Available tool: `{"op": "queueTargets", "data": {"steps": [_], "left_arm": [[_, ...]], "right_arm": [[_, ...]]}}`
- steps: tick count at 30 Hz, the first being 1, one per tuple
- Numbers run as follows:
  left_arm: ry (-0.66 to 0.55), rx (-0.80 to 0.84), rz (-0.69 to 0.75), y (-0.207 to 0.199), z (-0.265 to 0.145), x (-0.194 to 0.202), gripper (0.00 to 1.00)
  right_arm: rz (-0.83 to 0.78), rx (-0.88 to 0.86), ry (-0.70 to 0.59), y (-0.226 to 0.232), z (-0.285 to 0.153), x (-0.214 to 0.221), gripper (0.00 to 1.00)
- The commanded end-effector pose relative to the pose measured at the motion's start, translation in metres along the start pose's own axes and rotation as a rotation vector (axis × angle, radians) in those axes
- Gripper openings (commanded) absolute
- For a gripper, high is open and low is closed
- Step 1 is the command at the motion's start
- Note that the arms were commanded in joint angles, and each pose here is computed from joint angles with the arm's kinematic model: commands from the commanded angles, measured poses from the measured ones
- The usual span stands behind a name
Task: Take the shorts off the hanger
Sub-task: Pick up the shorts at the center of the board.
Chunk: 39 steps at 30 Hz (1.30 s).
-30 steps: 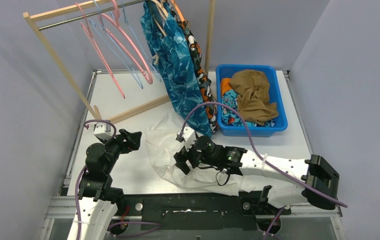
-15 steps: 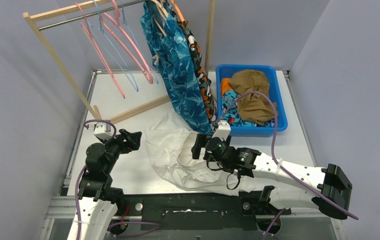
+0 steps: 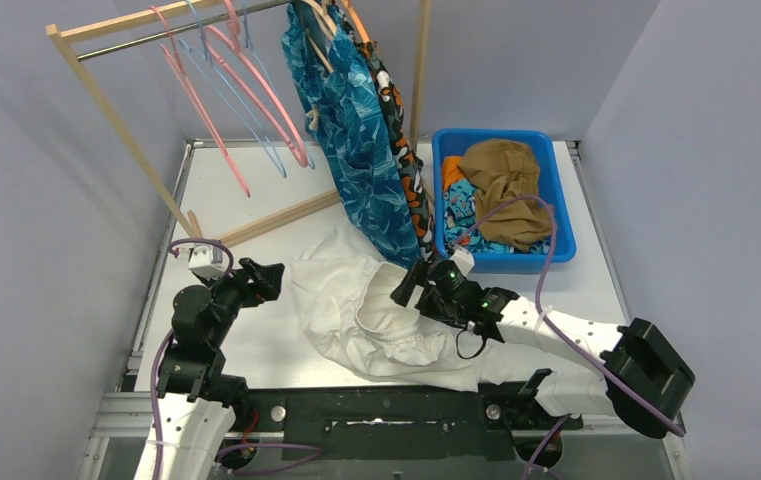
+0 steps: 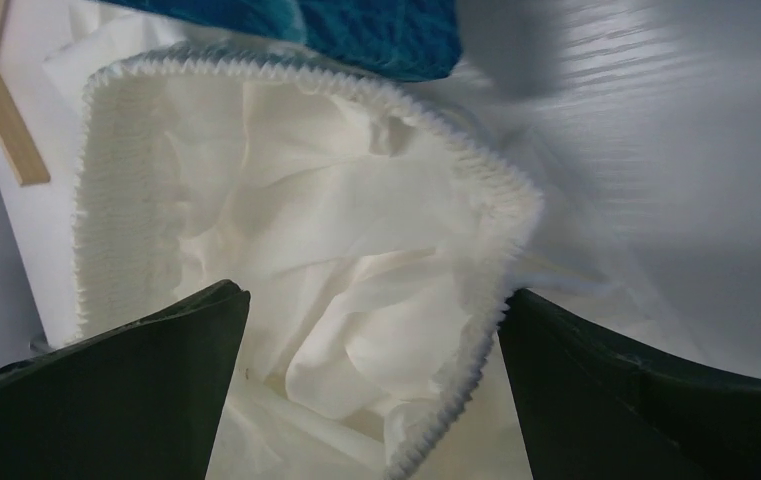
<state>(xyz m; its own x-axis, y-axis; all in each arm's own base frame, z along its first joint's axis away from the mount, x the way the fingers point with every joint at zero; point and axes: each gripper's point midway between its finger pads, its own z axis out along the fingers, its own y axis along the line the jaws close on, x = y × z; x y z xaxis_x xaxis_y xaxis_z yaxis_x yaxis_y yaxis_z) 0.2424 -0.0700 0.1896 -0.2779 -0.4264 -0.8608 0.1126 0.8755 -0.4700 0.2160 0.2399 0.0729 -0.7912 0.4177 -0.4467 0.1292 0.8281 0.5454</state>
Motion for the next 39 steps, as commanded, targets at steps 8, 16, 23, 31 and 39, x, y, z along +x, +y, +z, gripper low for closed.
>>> {"op": "queueTargets", "data": {"steps": [8,16,23,31,39], "left_arm": [[-0.075,0.051,0.02,-0.016,-0.003,-0.027,0.8],[-0.082,0.051,0.019,-0.016,-0.004,-0.028,0.8],[-0.084,0.052,0.021,-0.016,-0.004,-0.028,0.8],[-0.106,0.039,0.023,-0.014,-0.007,-0.033,0.8],[-0.1,0.039,0.023,-0.014,-0.007,-0.032,0.8]], "right_arm": [[-0.221,-0.474,0.103,0.125,-0.018,0.006,0.98],[-0.427,-0.355,0.16,0.132,-0.002,0.037,0.98],[-0.643,0.017,0.093,0.099,0.024,0.043,0.98],[-0.854,0.22,0.165,0.051,0.047,0.075,0.98],[-0.936,0.233,0.262,0.024,0.069,0.108,0.9]]}}
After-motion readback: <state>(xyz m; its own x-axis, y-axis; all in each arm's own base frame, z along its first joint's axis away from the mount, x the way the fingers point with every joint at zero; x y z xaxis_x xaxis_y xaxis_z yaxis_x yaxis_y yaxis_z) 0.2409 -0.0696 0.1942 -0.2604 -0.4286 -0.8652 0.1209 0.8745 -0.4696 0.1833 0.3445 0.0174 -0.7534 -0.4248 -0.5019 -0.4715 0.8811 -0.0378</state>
